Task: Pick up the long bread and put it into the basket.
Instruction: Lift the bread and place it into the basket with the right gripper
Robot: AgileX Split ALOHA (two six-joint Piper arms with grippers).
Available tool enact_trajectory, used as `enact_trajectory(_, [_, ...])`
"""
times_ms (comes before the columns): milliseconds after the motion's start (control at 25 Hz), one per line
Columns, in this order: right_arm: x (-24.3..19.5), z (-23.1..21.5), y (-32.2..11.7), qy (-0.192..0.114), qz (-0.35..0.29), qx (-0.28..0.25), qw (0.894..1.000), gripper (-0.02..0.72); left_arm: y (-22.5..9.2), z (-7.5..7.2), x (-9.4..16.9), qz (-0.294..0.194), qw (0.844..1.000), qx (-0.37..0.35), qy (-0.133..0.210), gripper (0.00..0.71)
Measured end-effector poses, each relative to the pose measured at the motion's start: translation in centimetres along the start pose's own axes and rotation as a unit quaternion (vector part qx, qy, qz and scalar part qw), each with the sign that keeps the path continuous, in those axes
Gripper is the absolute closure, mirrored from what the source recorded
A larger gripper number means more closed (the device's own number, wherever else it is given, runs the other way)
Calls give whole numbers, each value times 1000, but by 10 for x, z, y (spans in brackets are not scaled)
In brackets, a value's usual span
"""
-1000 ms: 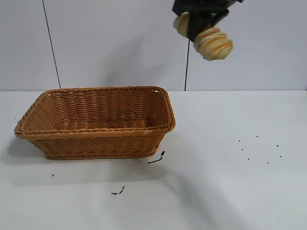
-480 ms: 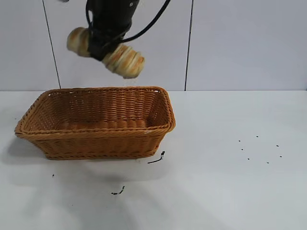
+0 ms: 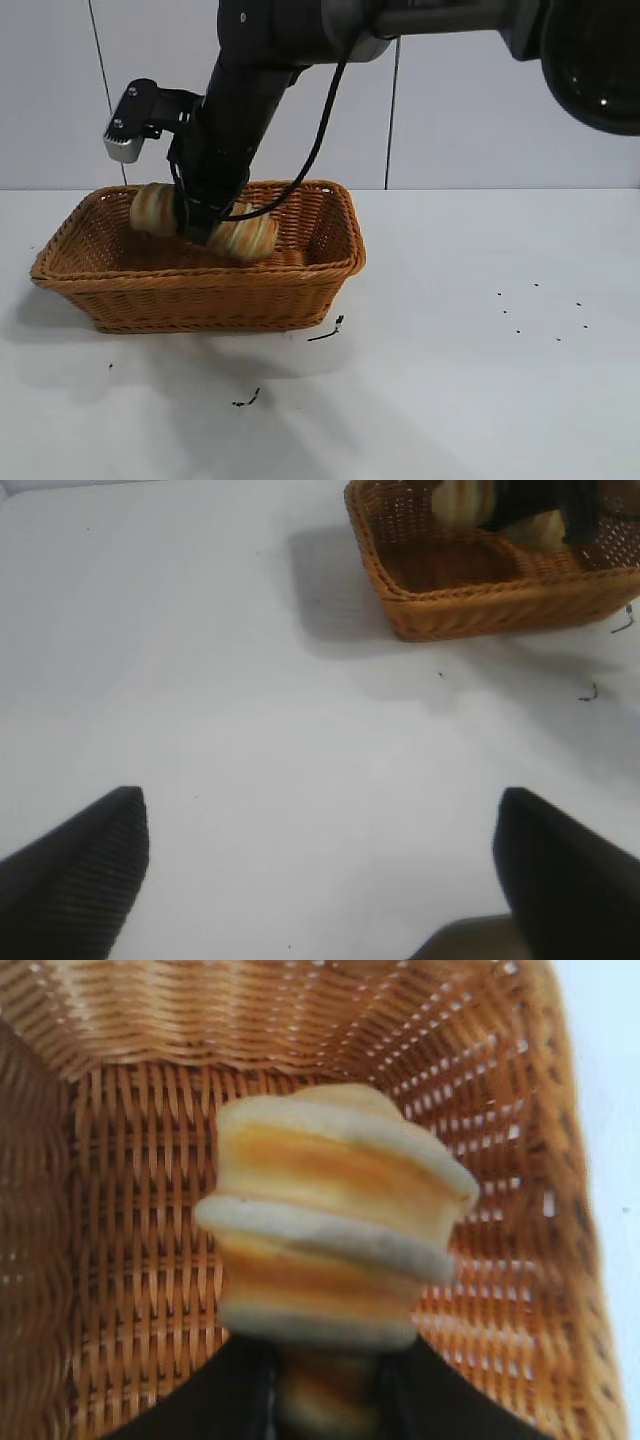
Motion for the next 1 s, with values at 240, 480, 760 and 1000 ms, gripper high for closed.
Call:
enact_trajectory(240, [0,-2,1,-6,-3,0,1000,37,0,0,0,0,1000,0,0,14])
enact_trajectory(480, [2,-6,-4,-6,-5,-16,1000,25,0,0,0,0,1000,0,0,14])
enact_trajectory(760, [51,-33,1,-39,-35,-247,967,22,0,0,0,0,1000,0,0,14])
enact_trajectory(1000, [99,-47,-3,-61,-26,-386,920,22,0,0,0,0,1000,0,0,14])
Point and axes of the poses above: a point on each arm's last joint axis where the gripper is mounted, x pointing back along that axis away from the gripper, z along the wrist's bending axis when the last joint is at zero, y = z × x, the point moved 5 cm from there along -x, pointing out along that axis toward the gripper, and after that the axes turned 6 degrees about x, right-handed, at the moved point
